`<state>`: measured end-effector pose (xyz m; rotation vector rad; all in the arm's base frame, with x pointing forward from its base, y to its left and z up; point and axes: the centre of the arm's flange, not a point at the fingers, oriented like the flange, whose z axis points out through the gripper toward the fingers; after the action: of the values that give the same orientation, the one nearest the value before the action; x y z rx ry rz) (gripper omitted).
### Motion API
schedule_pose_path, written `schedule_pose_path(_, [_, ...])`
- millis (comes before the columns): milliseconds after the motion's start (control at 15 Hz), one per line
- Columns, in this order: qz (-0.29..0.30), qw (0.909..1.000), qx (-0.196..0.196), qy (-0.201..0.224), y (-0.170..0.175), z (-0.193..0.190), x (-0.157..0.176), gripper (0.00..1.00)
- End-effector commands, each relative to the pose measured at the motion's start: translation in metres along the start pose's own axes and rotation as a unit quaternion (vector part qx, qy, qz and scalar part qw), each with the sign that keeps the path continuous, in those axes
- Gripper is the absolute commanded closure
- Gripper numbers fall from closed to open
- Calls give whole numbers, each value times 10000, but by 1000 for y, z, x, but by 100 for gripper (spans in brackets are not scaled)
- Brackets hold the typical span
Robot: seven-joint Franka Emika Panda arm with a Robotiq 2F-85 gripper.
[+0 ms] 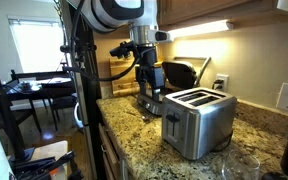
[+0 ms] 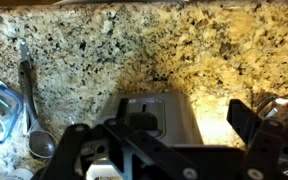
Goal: Push the lever on the bread toaster downwards
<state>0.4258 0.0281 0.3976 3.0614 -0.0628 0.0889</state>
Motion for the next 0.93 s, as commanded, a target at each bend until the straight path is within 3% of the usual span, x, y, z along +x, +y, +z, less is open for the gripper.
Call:
schedule_pose_path(0, [-22,9999,68,79,19,23,-4,28])
schedule_pose_path(267, [-37,9996,168,203,33,29,-3,53])
schedule_pose_path(667, [-173,9988,299,344,43,50,24,93])
schedule_pose_path(867, [-313,9982,302,419,44,63,40,98])
